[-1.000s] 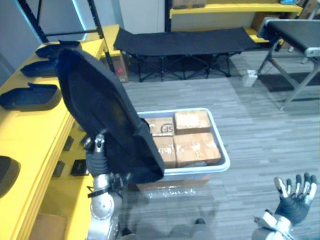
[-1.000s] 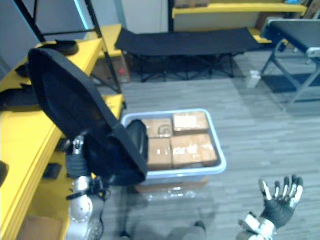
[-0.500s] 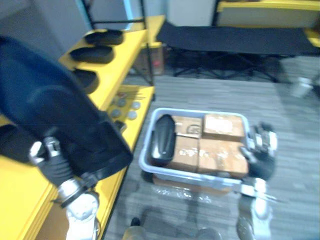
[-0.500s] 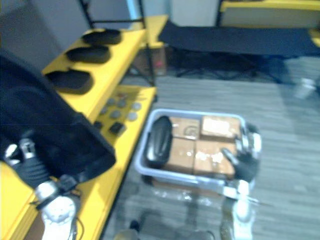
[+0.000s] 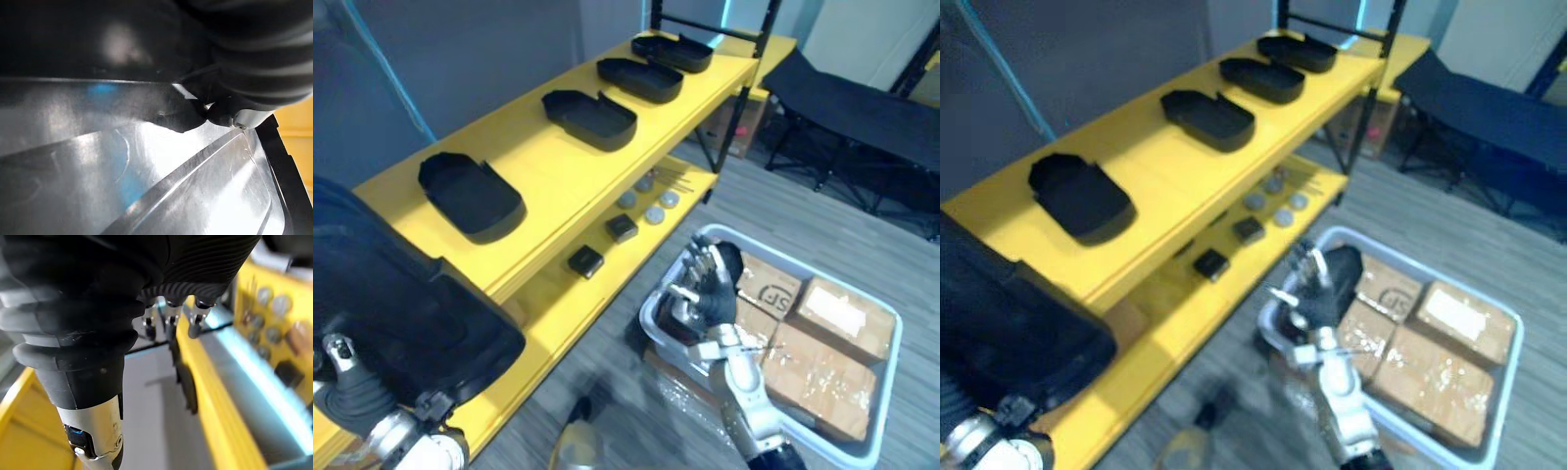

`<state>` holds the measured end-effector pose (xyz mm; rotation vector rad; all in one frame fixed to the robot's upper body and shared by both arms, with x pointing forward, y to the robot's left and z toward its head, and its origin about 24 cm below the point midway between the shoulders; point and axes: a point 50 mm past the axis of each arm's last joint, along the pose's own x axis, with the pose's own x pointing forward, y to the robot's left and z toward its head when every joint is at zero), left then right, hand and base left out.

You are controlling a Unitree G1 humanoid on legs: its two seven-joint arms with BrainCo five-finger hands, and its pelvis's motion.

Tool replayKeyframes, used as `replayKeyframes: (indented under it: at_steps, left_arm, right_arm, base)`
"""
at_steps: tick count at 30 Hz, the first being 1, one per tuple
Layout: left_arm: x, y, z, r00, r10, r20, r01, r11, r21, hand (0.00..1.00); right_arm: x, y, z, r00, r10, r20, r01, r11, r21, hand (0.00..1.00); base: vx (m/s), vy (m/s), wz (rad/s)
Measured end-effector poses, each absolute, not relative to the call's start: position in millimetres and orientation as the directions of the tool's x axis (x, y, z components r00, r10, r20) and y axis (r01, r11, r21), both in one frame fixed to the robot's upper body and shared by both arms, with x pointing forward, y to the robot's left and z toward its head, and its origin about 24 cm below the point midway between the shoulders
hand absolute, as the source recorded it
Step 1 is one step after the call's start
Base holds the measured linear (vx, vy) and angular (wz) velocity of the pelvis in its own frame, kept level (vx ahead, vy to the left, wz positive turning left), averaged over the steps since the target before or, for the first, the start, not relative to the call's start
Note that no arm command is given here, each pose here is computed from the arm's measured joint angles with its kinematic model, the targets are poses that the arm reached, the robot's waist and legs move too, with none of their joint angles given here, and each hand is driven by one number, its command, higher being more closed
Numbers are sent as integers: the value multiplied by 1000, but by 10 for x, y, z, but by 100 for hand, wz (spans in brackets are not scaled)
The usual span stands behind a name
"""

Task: Walk over and take plastic housings, then place them on the shelf

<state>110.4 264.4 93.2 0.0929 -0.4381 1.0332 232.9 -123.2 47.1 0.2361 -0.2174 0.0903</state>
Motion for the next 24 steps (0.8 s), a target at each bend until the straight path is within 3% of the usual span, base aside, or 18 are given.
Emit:
replayKeyframes:
  at_steps: [6, 15, 17, 21, 24]
  left_arm:
    - [1141, 2619, 882, 427, 847, 317, -824, 509, -248, 100]
    - [1223, 2562, 896, 457, 834, 310, -795, 539, -277, 100]
    - [1297, 2533, 935, 487, 808, 332, -766, 578, -283, 100]
    - [1626, 2374, 1158, 608, 645, 462, -600, 755, -265, 100]
    - [1737, 2331, 1314, 584, 600, 546, -566, 784, -256, 100]
  right_arm:
    - [2119, -1578, 326, 986, -41, 163, 6, 978, 207, 0]
    - [2119, -1529, 339, 984, -6, 179, -30, 980, 198, 0]
    - [2135, -1519, 365, 981, 2, 195, -37, 983, 178, 0]
    - [2140, -1625, 420, 971, -30, 238, -4, 990, 139, 0]
    - [2265, -1741, 622, 936, -54, 349, 20, 995, 100, 0]
  base:
    - [-70, 9, 51]
    - [-91, 13, 17]
    - [-79, 8, 65]
    - [20, 21, 86]
    - [-39, 22, 7]
